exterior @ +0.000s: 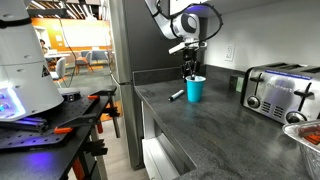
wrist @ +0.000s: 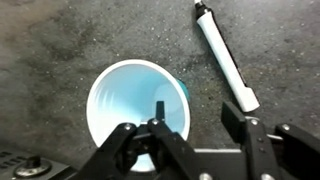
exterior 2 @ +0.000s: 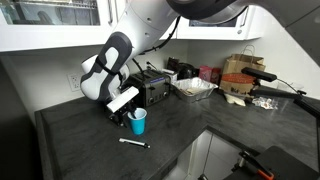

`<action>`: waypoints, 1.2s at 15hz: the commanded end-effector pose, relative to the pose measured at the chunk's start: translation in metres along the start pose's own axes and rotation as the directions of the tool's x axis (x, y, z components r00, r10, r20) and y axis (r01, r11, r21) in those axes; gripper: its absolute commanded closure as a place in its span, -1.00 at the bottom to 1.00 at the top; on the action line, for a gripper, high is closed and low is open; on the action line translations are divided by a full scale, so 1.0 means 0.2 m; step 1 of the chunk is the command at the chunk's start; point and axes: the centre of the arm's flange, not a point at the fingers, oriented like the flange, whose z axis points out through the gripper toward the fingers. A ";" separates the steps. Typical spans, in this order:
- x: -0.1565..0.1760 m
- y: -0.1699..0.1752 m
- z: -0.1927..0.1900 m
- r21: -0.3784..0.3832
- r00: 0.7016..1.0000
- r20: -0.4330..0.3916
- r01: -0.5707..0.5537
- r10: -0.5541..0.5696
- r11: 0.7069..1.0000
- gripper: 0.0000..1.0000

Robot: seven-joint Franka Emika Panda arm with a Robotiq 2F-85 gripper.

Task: Move the cup to the left

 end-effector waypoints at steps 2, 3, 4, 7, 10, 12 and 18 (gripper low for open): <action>-0.05 0.00 -0.09 -0.070 0.998 -0.051 0.042 -0.046 0.997 -0.99; -0.07 0.00 -0.12 -0.085 0.996 -0.069 0.050 -0.056 0.995 -1.00; -0.09 0.00 -0.14 -0.094 0.995 -0.082 0.057 -0.065 0.994 -1.00; -0.16 0.04 -0.25 -0.079 0.991 -0.125 0.046 -0.056 0.996 -1.00; -0.29 0.09 -0.34 -0.012 0.992 -0.111 0.051 -0.052 0.999 -1.00; -0.40 0.12 -0.40 0.008 0.987 -0.149 0.057 -0.055 0.998 -1.00; -0.63 0.25 -0.68 0.025 0.980 -0.198 -0.005 0.010 1.000 -1.00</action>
